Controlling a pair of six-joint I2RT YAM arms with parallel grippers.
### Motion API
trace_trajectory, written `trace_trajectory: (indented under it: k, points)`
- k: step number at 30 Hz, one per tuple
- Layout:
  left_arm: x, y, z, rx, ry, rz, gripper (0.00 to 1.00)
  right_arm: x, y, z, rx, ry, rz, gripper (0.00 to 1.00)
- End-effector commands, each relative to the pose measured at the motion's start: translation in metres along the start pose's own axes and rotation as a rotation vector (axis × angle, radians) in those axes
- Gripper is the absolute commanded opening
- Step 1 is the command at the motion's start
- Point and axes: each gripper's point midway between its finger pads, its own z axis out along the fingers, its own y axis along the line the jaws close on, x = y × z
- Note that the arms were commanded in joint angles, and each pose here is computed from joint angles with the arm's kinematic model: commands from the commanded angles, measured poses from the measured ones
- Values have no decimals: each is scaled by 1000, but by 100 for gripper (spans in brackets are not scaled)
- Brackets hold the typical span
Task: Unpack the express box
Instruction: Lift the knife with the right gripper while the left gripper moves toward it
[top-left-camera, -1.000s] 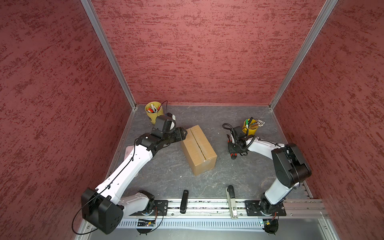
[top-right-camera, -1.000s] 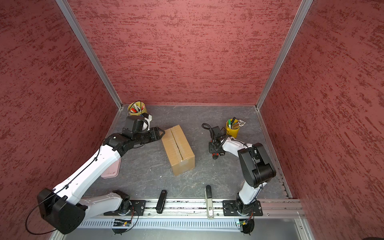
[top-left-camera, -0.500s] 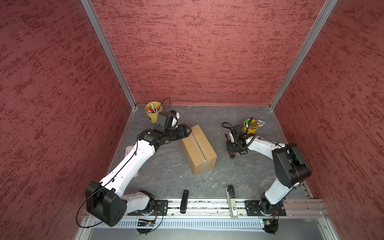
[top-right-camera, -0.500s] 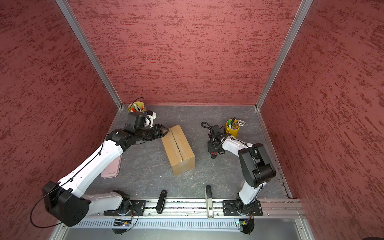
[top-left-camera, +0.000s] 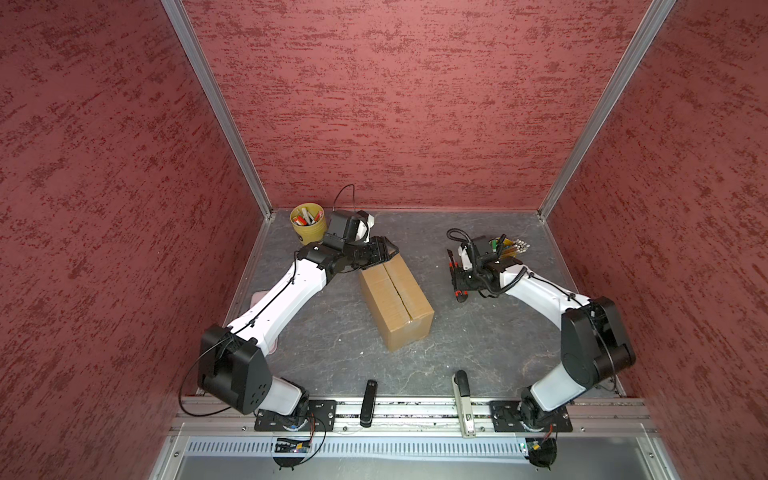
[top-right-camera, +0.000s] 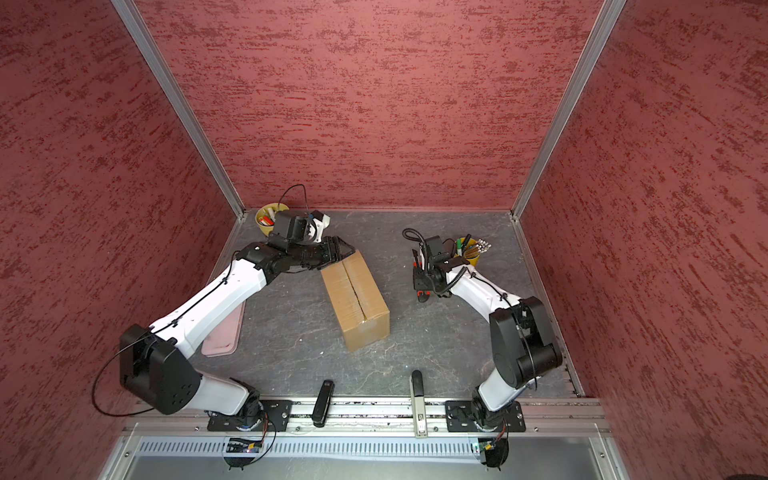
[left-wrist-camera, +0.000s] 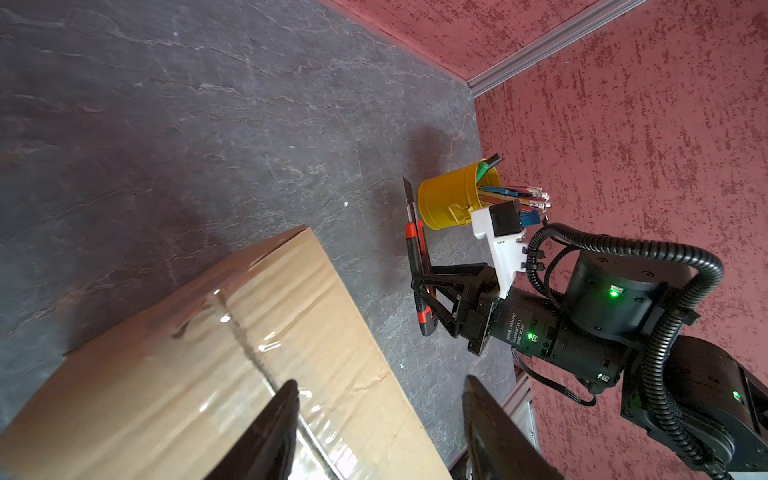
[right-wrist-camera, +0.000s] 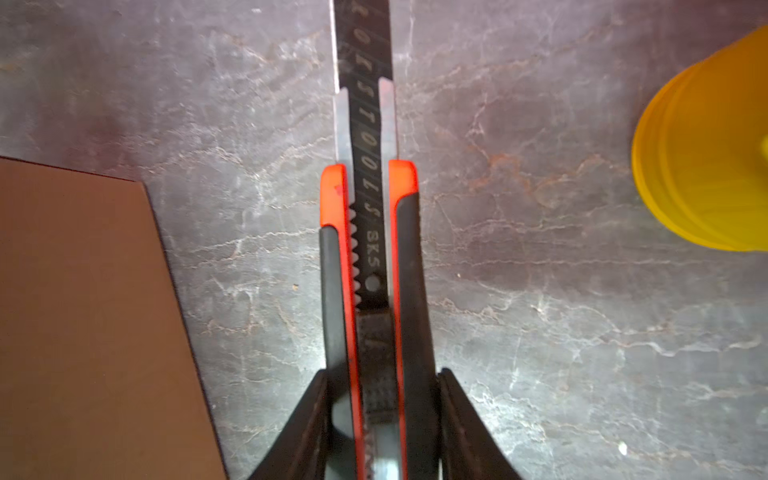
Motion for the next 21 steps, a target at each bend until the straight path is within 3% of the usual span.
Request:
trace_trajectory:
  k: [1,6,21]
  points:
    - [-10,-26,5,75,-6,39,68,-22,10,-26,-35,-57,-23,10]
    - [-14,-44,28,124,14,72,77,-40,21,-46,-71,-107,-38,9]
    - [-9,-81,100,269,37,84,74,-61,44,-84,-178,-209,-42,8]
